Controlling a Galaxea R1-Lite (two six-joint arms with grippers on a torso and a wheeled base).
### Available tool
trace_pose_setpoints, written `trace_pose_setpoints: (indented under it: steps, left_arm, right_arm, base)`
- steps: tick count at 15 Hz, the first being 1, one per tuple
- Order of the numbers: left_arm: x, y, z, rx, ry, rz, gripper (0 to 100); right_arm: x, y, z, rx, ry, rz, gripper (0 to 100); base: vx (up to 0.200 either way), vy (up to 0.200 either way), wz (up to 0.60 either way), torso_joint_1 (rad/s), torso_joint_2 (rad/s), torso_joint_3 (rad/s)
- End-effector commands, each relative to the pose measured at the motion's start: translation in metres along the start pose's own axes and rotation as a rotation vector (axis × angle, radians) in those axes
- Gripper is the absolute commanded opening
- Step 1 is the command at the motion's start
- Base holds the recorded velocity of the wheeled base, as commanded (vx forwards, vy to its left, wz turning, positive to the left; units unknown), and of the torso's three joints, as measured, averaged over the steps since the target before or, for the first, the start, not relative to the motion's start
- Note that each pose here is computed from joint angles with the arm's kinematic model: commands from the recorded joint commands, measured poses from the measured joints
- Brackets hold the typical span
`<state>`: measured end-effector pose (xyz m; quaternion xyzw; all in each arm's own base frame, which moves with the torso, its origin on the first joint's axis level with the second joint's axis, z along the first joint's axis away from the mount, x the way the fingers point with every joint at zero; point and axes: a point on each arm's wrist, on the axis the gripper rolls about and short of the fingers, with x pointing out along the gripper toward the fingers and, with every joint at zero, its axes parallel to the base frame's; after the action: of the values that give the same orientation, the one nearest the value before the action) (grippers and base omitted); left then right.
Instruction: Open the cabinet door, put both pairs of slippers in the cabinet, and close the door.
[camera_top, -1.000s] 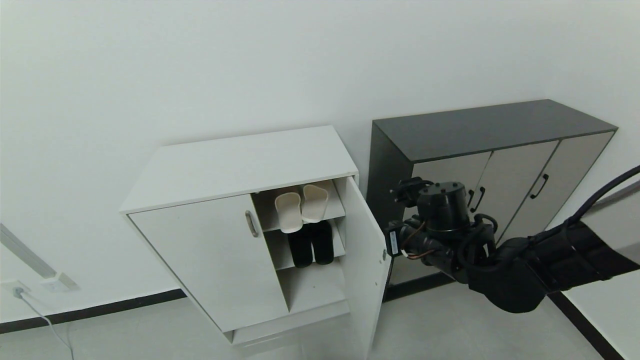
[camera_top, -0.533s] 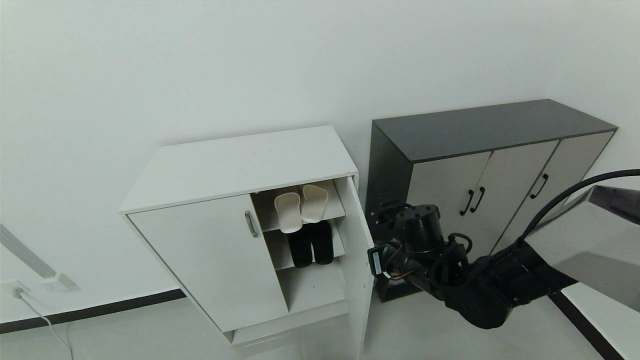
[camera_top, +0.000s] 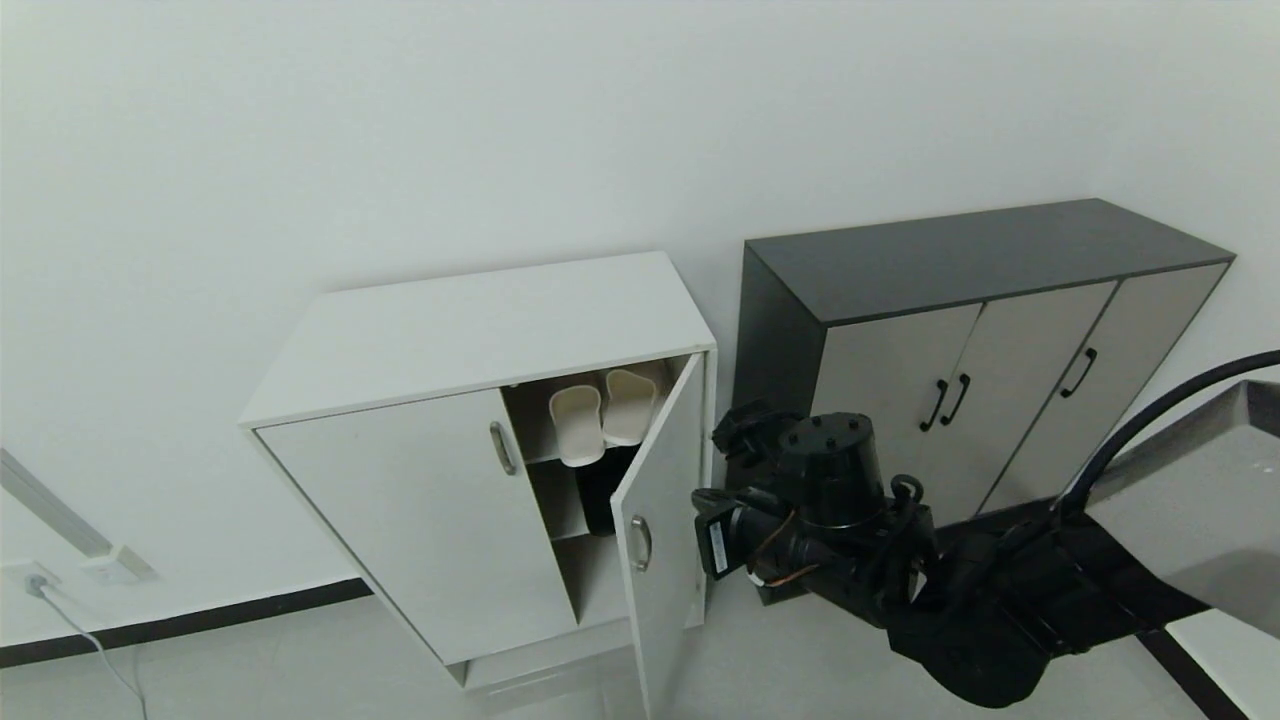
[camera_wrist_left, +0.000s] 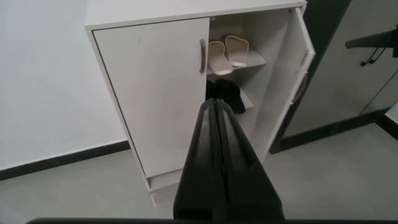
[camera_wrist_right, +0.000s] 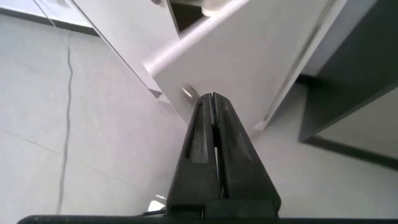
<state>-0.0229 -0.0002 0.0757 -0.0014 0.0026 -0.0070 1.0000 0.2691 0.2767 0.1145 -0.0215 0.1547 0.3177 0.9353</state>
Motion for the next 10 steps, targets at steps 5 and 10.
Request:
trace_pose_setpoints:
  steps: [5, 10]
  left_arm:
    - [0.0000, 0.0000, 0.0001, 0.000, -0.001, 0.000, 0]
    - [0.0000, 0.0000, 0.0001, 0.000, -0.001, 0.000, 0]
  right_arm:
    - [-0.0033, -0.0007, -0.0014, -0.010, 0.005, 0.002, 0]
    - [-0.0027, -0.0004, -0.0059, -0.011, 0.019, 0.005, 0]
  base:
    - [0.000, 0.000, 0.12, 0.000, 0.00, 0.000]
    - [0.000, 0.000, 0.60, 0.003, 0.00, 0.004]
